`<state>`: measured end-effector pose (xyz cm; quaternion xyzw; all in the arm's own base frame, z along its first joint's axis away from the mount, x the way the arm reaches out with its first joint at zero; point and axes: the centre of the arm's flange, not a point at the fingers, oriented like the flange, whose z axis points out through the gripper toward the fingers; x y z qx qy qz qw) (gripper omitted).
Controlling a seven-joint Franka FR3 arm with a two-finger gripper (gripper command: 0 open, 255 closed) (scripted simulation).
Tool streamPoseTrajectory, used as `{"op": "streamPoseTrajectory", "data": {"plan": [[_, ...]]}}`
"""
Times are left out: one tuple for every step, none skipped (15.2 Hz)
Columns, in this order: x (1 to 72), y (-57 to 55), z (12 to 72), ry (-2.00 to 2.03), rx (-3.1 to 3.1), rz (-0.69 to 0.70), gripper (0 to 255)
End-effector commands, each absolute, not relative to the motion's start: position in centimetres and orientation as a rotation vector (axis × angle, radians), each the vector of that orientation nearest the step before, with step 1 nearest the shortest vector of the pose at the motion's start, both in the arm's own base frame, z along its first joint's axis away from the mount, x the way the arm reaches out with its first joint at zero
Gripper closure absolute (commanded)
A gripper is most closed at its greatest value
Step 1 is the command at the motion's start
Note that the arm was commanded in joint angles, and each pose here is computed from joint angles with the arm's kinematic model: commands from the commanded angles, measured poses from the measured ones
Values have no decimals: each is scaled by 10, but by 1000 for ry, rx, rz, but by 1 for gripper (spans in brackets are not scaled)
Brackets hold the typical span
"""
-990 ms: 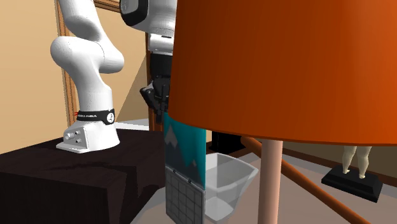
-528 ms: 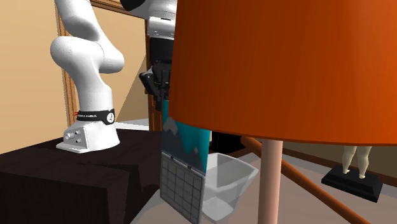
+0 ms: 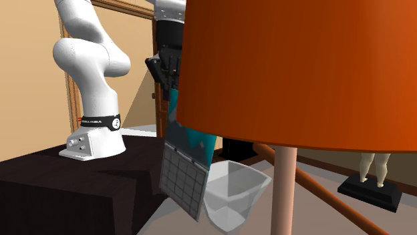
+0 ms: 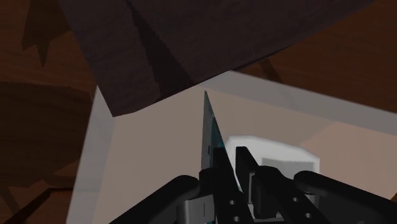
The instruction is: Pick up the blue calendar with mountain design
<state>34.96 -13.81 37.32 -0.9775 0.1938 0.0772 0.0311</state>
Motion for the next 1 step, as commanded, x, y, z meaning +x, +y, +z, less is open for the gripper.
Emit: {"op": "streamPoseTrajectory", "data": {"plan": [[350,-138,377,597,-3012,238,255]]}}
